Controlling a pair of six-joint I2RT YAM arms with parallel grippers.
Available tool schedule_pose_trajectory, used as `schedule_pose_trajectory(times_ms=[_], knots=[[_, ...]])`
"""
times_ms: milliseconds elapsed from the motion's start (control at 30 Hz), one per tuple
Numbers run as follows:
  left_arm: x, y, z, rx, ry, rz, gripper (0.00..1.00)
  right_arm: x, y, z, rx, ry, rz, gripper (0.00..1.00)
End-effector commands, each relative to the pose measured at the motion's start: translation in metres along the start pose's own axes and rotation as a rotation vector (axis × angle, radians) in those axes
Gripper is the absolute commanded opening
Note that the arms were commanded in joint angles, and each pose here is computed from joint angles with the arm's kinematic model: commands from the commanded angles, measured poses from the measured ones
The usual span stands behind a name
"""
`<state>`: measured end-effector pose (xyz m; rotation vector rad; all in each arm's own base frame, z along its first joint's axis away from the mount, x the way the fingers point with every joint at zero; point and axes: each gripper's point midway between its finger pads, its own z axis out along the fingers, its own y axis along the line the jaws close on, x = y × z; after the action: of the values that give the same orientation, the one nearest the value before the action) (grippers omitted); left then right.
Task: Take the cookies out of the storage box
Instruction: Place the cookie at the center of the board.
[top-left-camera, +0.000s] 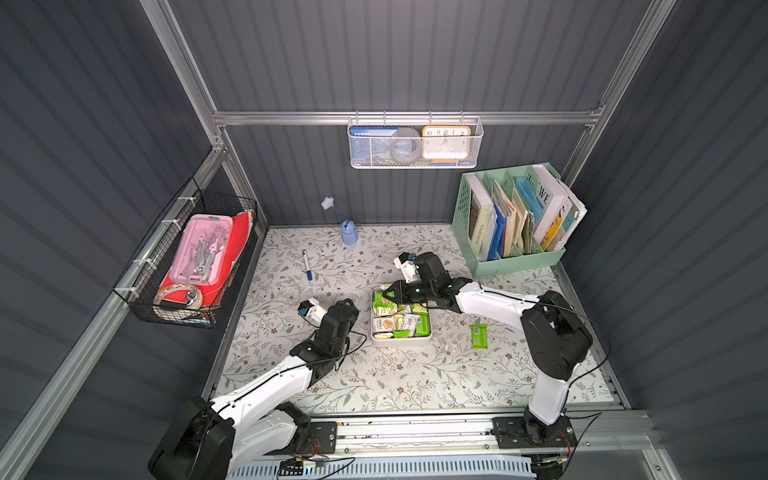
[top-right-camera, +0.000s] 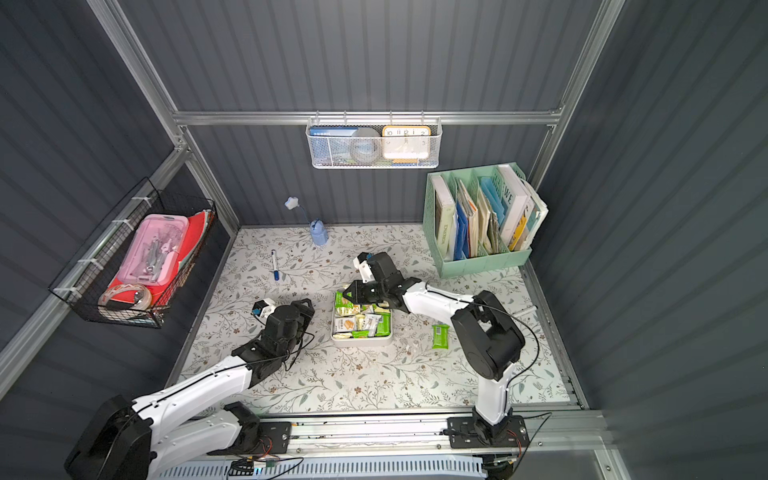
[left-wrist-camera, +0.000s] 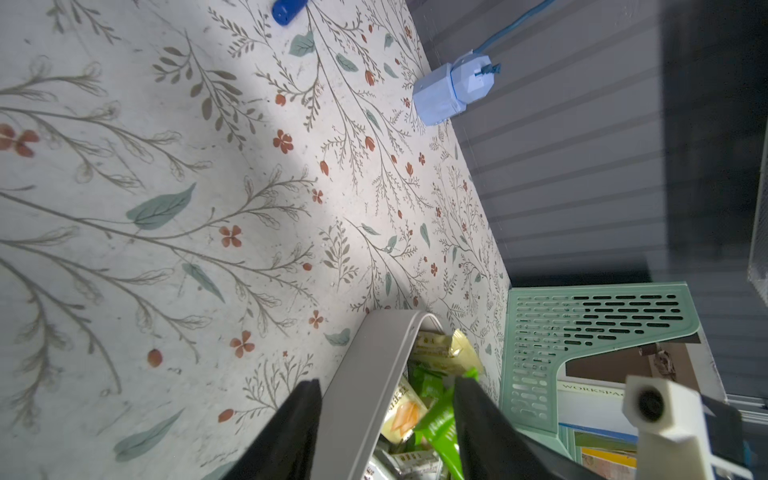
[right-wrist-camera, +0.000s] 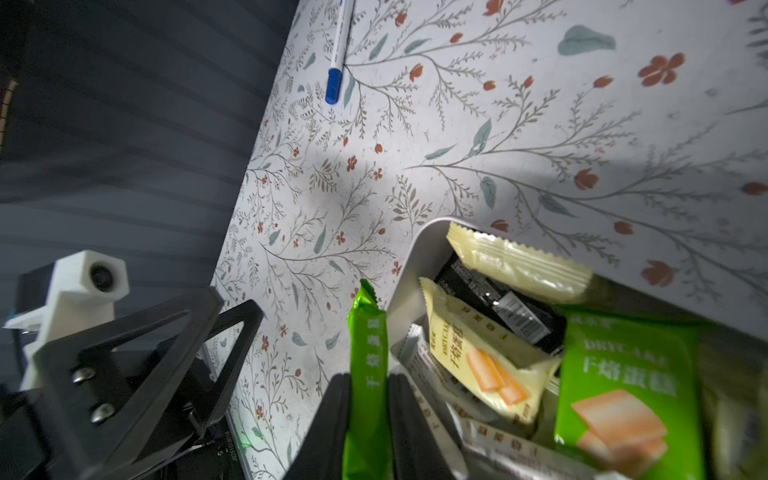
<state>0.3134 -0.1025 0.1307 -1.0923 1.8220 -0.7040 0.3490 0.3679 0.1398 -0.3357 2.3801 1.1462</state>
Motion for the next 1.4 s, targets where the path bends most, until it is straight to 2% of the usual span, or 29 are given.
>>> schedule_pose_trajectory(times_ms=[0,167,300,467,600,733,900,1100,1233,1367], knots=[[-0.009,0.01,-0.005,-0.024,-0.039,-0.016,0.56,-0.012,0.01,-0.03,-0.002,-0.089,0.002,0.18],[-0.007,0.008,-0.003,-0.013,-0.035,0.002,0.56,0.003,-0.013,-0.084,0.109,-0.172,0.071,0.18],[0.0,0.003,0.004,0.001,-0.011,0.012,0.56,0.027,-0.062,-0.137,0.336,-0.272,0.16,0.17],[0.006,0.001,0.011,0.004,0.01,0.018,0.56,0.065,-0.111,-0.181,0.503,-0.402,0.29,0.15],[0.008,-0.002,0.014,0.001,0.015,0.021,0.56,0.094,-0.142,-0.185,0.557,-0.454,0.463,0.1],[0.008,-0.004,0.013,-0.008,0.02,0.027,0.56,0.108,-0.154,-0.167,0.492,-0.483,0.639,0.1],[0.006,-0.007,0.011,-0.006,0.018,0.03,0.56,0.113,-0.172,-0.158,0.485,-0.553,0.783,0.16],[0.008,-0.011,0.014,-0.007,0.031,0.034,0.56,0.123,-0.187,-0.16,0.57,-0.562,0.833,0.37],[0.009,-0.008,0.015,-0.022,0.033,0.052,0.56,0.134,-0.193,-0.175,0.683,-0.541,0.858,0.44],[0.014,-0.005,0.017,-0.045,0.057,0.092,0.57,0.123,-0.18,-0.198,0.76,-0.522,0.726,0.48]])
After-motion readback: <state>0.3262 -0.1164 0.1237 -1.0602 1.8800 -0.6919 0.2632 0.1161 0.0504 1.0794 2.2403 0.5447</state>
